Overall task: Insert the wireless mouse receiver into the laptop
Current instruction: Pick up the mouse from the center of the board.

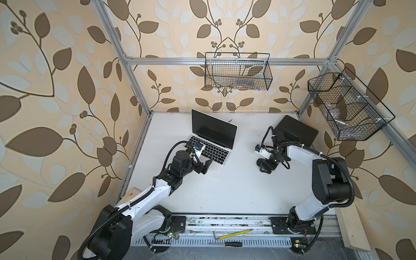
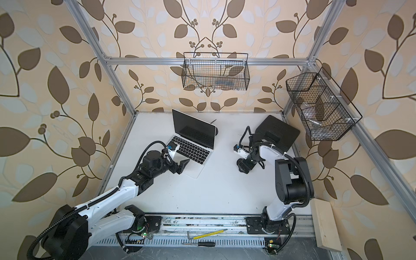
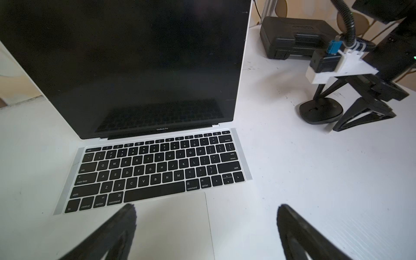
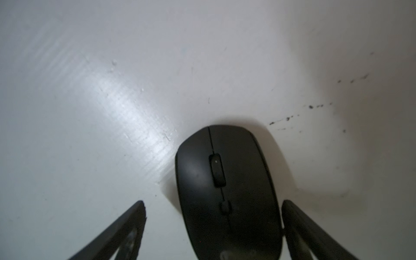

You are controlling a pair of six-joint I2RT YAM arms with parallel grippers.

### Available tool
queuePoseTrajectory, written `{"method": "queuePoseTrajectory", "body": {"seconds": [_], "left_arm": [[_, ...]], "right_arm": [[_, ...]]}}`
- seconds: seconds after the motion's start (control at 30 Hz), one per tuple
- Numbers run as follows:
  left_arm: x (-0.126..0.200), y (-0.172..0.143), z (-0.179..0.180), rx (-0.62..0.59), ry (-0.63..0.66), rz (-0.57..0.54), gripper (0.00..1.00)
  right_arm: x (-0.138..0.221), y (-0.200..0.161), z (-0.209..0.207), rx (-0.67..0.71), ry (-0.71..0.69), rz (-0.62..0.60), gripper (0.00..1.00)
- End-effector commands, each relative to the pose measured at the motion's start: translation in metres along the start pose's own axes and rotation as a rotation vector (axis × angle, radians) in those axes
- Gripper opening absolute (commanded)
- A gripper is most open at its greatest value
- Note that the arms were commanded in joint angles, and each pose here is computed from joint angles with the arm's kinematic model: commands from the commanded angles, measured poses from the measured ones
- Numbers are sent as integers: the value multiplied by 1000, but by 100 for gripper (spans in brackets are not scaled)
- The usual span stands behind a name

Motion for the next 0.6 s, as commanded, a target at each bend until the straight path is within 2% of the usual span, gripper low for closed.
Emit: {"method": "queuePoseTrajectory", "body": {"seconds": [0.0, 0.13, 0.2, 0.23, 0.3, 0.37, 0.47, 0.57], "left_arm": [[6, 23, -6, -32, -32, -41, 99], [7, 29, -15, -60, -55, -36, 99], [2, 31, -25, -126, -93, -22, 98], [-1, 35, -32, -170, -117, -14, 98], [-5, 44, -52, -300, -181, 25, 98], [-5, 48, -72, -511, -246, 66, 98], [-8, 34, -95, -856, -296, 84, 99], [-12, 27, -108, -1042, -375, 1, 99]], "right_arm": [[-2, 1, 0, 63, 4, 42, 87], [-12, 3, 14, 123, 7, 78, 75], [-16, 7, 14, 138, 3, 85, 47], [-15, 11, 15, 142, 8, 81, 36], [-9, 23, 25, 159, 41, 66, 22], [3, 37, 45, 194, 111, 19, 21], [20, 52, 91, 304, 240, -44, 22], [31, 60, 128, 403, 339, -79, 22]]}}
Point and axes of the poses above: each gripper's point midway between its finger pads, its own x axis back along the fingers, its own z axis along the line the jaws close on, y = z × x, the point moved 9 cm from there along x, back along the fingers
